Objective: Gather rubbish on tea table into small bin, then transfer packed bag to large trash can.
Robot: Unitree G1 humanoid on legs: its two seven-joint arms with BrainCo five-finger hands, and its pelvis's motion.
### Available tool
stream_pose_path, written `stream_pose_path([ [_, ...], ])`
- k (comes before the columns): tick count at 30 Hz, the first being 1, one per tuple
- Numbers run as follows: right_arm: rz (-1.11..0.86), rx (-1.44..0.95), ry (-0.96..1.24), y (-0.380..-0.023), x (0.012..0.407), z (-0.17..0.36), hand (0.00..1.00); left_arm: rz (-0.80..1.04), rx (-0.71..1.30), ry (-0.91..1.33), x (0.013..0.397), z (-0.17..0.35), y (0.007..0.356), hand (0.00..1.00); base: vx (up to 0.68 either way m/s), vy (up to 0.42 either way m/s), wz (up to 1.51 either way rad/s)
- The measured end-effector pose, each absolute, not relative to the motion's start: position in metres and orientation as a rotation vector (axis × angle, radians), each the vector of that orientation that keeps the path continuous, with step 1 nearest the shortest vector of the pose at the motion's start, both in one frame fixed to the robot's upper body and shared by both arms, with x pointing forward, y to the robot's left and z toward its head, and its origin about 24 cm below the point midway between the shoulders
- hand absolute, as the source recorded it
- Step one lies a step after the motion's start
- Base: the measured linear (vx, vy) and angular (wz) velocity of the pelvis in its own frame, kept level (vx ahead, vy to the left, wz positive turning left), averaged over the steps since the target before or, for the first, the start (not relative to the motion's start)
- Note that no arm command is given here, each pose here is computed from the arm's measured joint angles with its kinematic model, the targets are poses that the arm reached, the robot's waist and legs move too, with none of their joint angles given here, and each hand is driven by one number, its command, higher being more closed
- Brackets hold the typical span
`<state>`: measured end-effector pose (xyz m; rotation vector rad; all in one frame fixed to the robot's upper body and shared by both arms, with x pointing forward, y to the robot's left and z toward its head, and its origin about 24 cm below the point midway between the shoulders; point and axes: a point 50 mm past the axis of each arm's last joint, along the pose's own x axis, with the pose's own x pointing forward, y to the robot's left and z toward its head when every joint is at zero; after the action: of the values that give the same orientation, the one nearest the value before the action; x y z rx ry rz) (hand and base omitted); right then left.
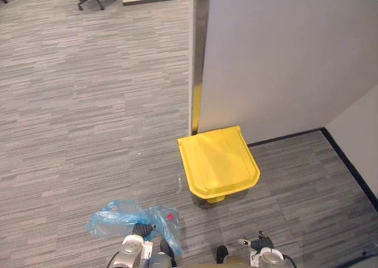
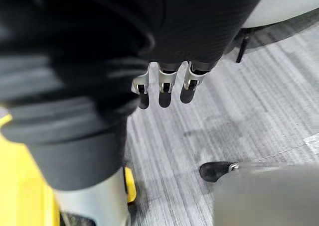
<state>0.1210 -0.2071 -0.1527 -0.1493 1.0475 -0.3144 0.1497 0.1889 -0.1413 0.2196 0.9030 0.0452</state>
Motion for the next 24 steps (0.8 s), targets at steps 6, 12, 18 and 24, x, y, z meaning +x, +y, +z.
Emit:
stream_pose_path([
  [6,-0.307,-0.151,1.005,-0.207,0.136,-0.148,0.00,0.037,0.208,0.872,0.159,-0.138,0.184,1.00,-0.12,0.073,-0.25],
  [12,-0.331,-0.079,0.914,-0.194,0.160,-0.137,0.00,0.040,0.176,0.794,0.187,-0.126,0.174,1.00,-0.02,0.058,0.19],
  [18,-0.299,-0.082,0.907,-0.185,0.161,-0.137,0.00,0.075,0.153,0.763,0.191,-0.121,0.174,1.00,0.10,-0.042,0.03],
  [24,-0.316,-0.086,0.924,-0.190,0.148,-0.139,0.00,0.081,0.139,0.764,0.190,-0.122,0.173,1.00,0.17,-0.092,0.29],
])
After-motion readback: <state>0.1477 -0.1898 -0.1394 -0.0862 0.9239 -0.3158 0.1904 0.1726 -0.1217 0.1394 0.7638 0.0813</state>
